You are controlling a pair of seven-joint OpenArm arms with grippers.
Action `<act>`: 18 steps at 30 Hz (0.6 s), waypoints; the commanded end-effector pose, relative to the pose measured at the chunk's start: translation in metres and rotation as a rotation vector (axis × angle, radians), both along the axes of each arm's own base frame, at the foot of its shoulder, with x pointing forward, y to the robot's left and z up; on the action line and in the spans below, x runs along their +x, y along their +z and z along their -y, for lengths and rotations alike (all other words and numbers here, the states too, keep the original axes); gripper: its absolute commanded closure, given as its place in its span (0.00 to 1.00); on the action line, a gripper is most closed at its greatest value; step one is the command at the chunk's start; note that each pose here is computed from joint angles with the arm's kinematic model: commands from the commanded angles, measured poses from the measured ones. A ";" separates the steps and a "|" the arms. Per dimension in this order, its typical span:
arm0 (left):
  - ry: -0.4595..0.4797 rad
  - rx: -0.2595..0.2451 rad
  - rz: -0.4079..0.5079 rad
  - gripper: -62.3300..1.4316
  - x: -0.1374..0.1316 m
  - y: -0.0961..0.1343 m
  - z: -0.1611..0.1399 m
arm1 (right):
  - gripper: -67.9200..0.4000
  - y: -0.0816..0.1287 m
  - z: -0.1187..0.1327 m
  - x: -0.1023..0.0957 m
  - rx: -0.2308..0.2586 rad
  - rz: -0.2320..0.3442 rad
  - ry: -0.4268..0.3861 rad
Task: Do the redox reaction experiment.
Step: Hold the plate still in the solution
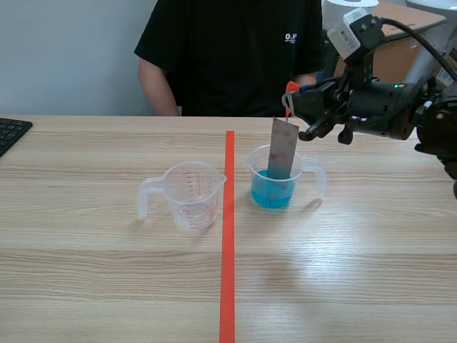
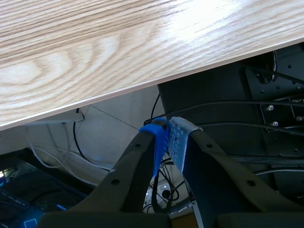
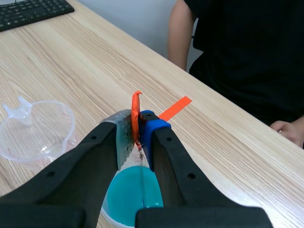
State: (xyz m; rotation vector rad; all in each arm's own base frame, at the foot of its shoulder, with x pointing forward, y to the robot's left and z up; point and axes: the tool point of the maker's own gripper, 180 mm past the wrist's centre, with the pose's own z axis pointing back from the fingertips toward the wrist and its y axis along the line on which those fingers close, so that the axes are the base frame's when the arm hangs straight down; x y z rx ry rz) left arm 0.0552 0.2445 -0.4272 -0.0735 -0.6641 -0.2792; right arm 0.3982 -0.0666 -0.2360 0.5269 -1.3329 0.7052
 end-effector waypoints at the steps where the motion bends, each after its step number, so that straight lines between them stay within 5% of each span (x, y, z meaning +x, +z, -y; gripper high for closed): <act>1: 0.000 -0.012 0.017 0.90 0.003 0.004 0.003 | 0.97 0.020 -0.002 0.008 0.029 0.052 0.007; 18: 0.000 -0.012 0.017 0.90 0.003 0.004 0.003 | 0.97 0.003 -0.003 0.009 0.005 0.022 0.001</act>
